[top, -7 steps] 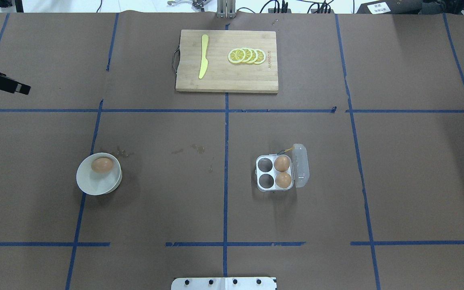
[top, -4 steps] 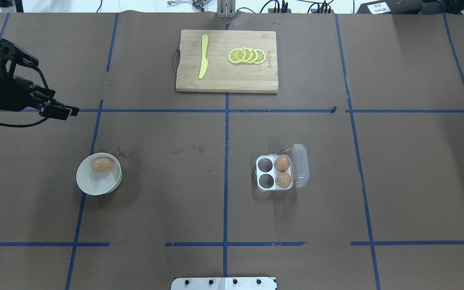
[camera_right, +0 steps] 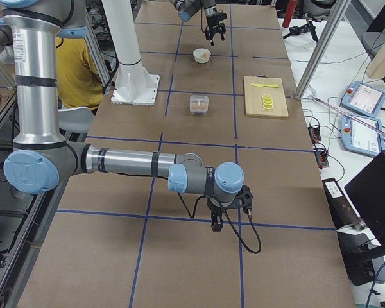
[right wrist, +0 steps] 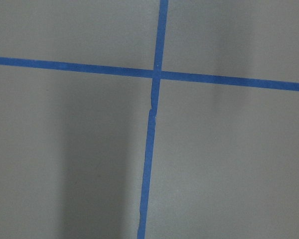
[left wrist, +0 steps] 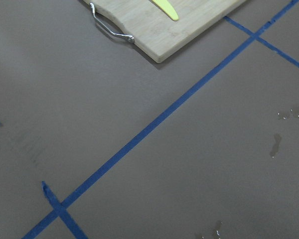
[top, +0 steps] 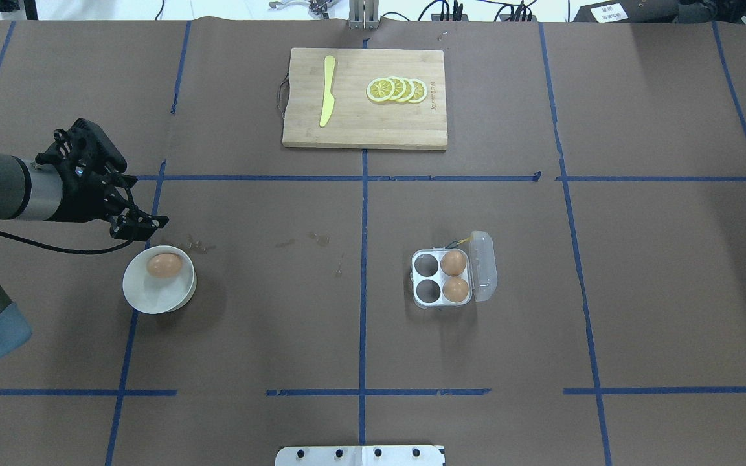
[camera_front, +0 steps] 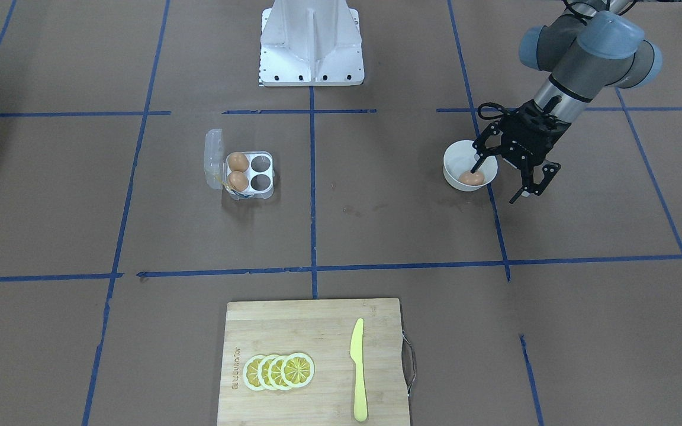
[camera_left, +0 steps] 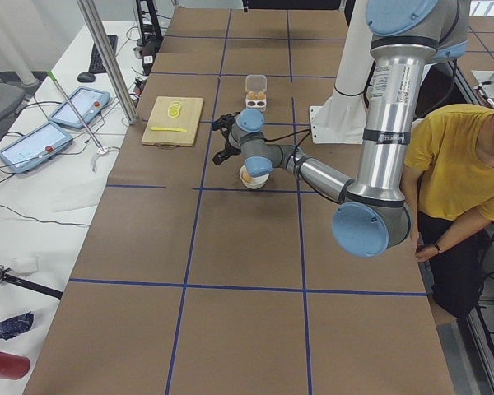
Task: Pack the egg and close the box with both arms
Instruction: 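Move the left gripper over the white bowl toward the brown egg, then lower the left gripper into the bowl and close on the egg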
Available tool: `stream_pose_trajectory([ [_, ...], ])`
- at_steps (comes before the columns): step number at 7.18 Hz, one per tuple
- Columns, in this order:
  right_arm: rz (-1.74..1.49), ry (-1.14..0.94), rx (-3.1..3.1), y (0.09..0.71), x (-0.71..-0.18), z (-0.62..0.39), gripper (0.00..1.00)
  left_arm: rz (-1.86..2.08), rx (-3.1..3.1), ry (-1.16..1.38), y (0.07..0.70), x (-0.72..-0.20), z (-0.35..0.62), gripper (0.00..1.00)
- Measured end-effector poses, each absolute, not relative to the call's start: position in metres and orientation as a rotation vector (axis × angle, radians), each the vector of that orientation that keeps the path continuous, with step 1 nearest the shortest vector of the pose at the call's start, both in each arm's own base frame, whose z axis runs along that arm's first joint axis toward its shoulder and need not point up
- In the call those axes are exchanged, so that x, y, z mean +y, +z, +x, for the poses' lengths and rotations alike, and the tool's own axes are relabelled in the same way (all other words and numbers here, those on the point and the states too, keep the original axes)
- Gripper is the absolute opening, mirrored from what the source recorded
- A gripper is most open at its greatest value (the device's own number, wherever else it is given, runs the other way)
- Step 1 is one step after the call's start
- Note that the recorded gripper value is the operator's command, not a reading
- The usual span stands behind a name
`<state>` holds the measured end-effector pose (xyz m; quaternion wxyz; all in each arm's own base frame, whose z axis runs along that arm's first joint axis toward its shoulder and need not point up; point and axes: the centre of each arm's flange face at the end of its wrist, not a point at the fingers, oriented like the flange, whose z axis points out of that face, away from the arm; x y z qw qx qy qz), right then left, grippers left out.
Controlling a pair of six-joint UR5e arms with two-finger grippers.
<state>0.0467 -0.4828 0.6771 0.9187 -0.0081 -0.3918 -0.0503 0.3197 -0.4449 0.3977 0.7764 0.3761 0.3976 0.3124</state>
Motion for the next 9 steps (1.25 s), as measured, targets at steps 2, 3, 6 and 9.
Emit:
stream_pose_trajectory([
  [2, 0.004, -0.112, -0.805, 0.668, -0.484, 0.047, 1.00, 0.856, 0.777, 0.796, 0.405, -0.439, 0.323, 0.96],
  [3, 0.012, -0.114, -0.805, 0.665, -0.482, 0.047, 1.00, 0.869, 0.720, 0.832, 0.410, -0.434, 0.332, 0.94],
  [6, 0.006, -0.111, -0.807, 0.669, -0.477, 0.047, 1.00, 0.901, 0.599, 0.947, 0.407, -0.430, 0.335, 0.92],
  [9, -0.015, -0.103, -0.816, 0.679, -0.465, 0.046, 1.00, 0.831, 0.568, 1.009, 0.407, -0.417, 0.344, 0.90],
])
